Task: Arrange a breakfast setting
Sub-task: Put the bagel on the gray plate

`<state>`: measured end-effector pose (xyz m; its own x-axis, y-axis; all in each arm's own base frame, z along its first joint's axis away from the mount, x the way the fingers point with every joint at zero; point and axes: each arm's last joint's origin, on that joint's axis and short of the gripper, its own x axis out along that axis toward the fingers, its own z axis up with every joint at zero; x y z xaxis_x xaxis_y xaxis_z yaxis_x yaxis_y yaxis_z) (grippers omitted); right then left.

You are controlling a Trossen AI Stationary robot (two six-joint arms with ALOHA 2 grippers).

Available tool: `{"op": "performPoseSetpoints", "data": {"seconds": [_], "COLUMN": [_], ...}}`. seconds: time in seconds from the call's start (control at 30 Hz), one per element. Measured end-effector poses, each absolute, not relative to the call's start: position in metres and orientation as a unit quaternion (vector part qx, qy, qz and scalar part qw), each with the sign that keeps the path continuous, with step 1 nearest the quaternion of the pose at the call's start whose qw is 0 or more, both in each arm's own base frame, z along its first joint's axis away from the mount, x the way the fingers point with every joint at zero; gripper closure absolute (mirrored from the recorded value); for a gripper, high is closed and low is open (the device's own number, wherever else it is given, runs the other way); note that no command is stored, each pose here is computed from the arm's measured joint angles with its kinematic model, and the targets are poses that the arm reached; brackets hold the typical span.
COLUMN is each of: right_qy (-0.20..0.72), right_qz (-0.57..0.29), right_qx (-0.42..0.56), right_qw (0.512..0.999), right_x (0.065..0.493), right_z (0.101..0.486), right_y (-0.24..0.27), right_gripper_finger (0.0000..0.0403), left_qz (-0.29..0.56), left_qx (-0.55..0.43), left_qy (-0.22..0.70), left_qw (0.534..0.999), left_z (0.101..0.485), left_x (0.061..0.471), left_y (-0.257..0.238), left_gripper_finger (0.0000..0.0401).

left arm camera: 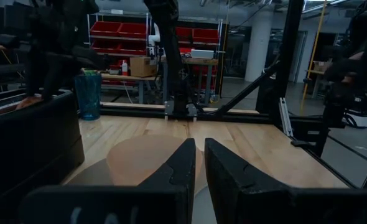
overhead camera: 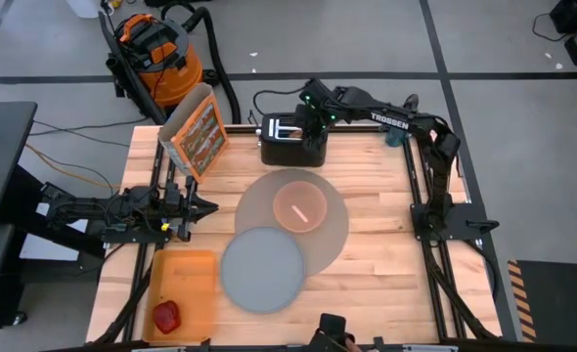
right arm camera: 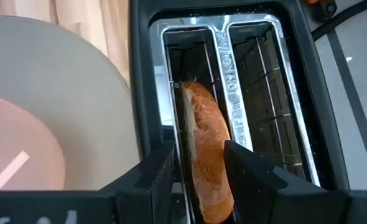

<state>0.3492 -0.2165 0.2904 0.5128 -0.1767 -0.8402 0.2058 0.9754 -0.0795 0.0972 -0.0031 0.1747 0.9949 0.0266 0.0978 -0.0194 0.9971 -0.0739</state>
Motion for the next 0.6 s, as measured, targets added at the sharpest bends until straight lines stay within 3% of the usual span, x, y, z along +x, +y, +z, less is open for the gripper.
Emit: {"op": "performPoseSetpoints", "data": {"seconds": [0.37, 0.6], "right_qy": [0.485, 0.471], "right_qz": [-0.146, -0.142], "right_qx": [0.014, 0.016], "right_qw": [0.862, 0.870], "right_x": [0.3490, 0.3499], "right_z": [0.2906, 0.2975], "right_y": [-0.2195, -0.2208], "right_gripper_finger": [0.0285, 0.0266], "left_qz": [0.011, 0.011], "left_qx": [-0.036, -0.036], "left_qy": [-0.049, -0.049], "left_qw": [0.998, 0.998], "left_z": [0.1747, 0.1747], "left_x": [0.0972, 0.0972], "left_y": [-0.0031, -0.0031], "left_gripper_finger": [0.0358, 0.0358]}}
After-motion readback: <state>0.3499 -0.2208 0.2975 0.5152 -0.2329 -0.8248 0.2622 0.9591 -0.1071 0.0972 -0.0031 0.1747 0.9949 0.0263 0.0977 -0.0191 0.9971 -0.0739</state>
